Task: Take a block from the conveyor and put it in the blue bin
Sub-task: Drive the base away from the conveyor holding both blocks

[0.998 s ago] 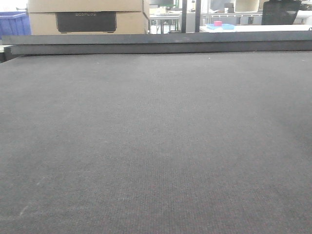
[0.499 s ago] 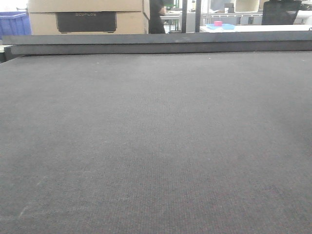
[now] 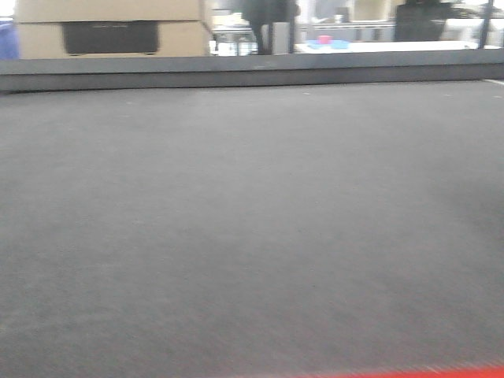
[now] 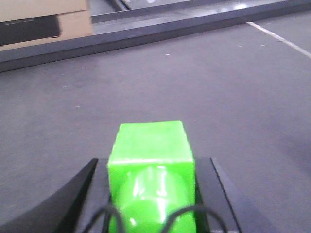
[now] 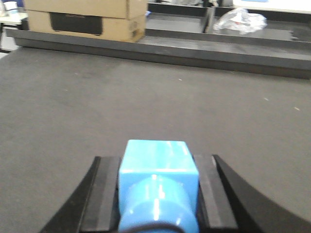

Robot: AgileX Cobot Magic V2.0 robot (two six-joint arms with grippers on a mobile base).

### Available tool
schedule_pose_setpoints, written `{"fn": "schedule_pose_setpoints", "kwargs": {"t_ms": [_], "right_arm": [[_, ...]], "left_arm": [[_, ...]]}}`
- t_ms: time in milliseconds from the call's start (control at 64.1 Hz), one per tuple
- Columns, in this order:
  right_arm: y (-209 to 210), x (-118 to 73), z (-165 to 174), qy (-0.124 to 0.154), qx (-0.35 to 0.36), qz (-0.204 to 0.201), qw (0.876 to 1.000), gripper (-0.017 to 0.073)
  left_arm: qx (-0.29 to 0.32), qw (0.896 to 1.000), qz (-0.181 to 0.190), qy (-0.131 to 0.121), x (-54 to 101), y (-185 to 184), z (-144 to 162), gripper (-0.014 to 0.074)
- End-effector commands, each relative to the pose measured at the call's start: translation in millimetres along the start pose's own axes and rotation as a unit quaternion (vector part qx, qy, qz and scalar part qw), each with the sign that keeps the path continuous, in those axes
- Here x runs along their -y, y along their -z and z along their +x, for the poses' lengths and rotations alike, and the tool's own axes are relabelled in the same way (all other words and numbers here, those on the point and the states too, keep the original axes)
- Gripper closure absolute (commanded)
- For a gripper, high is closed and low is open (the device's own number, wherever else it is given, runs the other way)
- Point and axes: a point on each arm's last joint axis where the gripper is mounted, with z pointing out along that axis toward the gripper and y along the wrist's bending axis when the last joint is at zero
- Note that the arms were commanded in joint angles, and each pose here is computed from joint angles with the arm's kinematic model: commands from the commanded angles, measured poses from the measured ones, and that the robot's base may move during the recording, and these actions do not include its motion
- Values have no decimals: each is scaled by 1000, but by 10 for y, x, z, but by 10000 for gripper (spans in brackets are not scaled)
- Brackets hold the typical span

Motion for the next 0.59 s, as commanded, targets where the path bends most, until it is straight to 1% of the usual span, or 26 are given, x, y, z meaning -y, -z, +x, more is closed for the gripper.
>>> {"fn": "schedule_pose_setpoints", "kwargs": {"t_ms": [0,577], "right_arm": [[29,0,-28,5,9,2,1000,721],[29,0,-28,5,9,2,1000,721]], "left_arm": [[14,1000,4,3,10,26,-26,704],[19,1000,4,3,10,26,-36,704]]}}
